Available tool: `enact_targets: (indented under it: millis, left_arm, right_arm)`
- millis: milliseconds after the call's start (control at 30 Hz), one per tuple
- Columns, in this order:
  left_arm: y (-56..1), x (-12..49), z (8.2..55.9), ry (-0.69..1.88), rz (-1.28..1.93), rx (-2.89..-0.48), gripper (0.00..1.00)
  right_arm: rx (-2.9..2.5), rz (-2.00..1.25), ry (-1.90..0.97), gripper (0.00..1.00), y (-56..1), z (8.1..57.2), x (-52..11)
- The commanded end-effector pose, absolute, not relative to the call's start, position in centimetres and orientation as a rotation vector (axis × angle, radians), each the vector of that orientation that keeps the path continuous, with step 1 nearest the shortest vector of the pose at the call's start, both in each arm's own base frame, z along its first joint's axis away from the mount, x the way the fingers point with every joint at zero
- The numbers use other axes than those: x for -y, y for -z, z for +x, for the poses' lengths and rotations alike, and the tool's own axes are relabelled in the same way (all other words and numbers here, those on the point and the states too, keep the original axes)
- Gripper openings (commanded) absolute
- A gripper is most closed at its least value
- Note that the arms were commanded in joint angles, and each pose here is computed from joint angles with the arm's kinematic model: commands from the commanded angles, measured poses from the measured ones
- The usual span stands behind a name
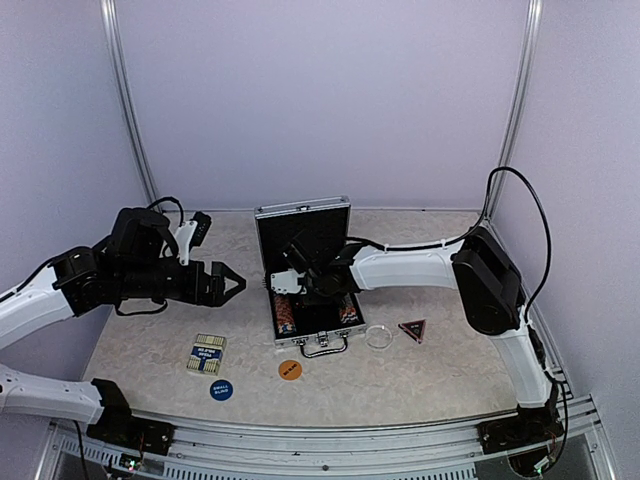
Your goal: Pack up texas hold em set
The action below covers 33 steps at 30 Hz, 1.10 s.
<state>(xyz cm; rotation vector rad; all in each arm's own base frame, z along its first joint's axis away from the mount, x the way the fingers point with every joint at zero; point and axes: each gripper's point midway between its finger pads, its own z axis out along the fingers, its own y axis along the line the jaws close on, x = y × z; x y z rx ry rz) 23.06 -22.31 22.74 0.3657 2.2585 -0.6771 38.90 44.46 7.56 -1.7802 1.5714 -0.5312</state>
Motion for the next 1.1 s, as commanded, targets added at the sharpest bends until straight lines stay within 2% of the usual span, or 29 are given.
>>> enact_targets:
  millis: [0,100,267,367,533,567,667,900,967,1067]
  left_arm:
    - [-23.26,22.0,23.23,0.689,0.338,-2.229,0.99]
    - [-23.07,22.01,23.21,0.691,0.337,-2.231,0.99]
    - [-22.92,22.14,23.18,0.698,0.34,-2.232,0.99]
    - [-22.96,22.15,23.21,0.699,0.339,-2.23,0.99]
    - [-23.01,22.16,23.23,0.7,0.339,-2.227,0.99]
    - [-22.96,22.22,23.22,0.701,0.341,-2.229,0.99]
    - [-22.98,22.25,23.27,0.702,0.342,-2.227,0.99]
    - [-22.87,22.34,23.27,0.703,0.346,-2.229,0.99]
    - [-22.92,22.39,23.25,0.706,0.347,-2.228,0.99]
    - [-22.93,22.38,23.28,0.706,0.346,-2.227,0.99]
  right_arm:
    - [-1.55,-1.698,0.545,0.12,-9.39,40.47,-45.2]
    - [-1.554,-1.694,0.554,0.12,-9.09,40.74,-45.09]
    - [-1.552,-1.689,0.562,0.22,-8.86,40.92,-45.13]
    - [-1.548,-1.689,0.563,0.33,-8.82,40.94,-45.18]
    - [-1.549,-1.688,0.566,0.35,-8.76,41.01,-45.14]
    - [-1.55,-1.688,0.567,0.39,-8.72,41.03,-45.09]
    - [-1.551,-1.687,0.572,0.44,-8.84,41.04,-45.03]
    - [-1.55,-1.689,0.576,0.5,-9.01,40.93,-44.83]
    - [-1.552,-1.688,0.576,0.59,-9.08,40.9,-44.77]
    - [-1.551,-1.685,0.574,0.61,-9.39,40.8,-44.75]
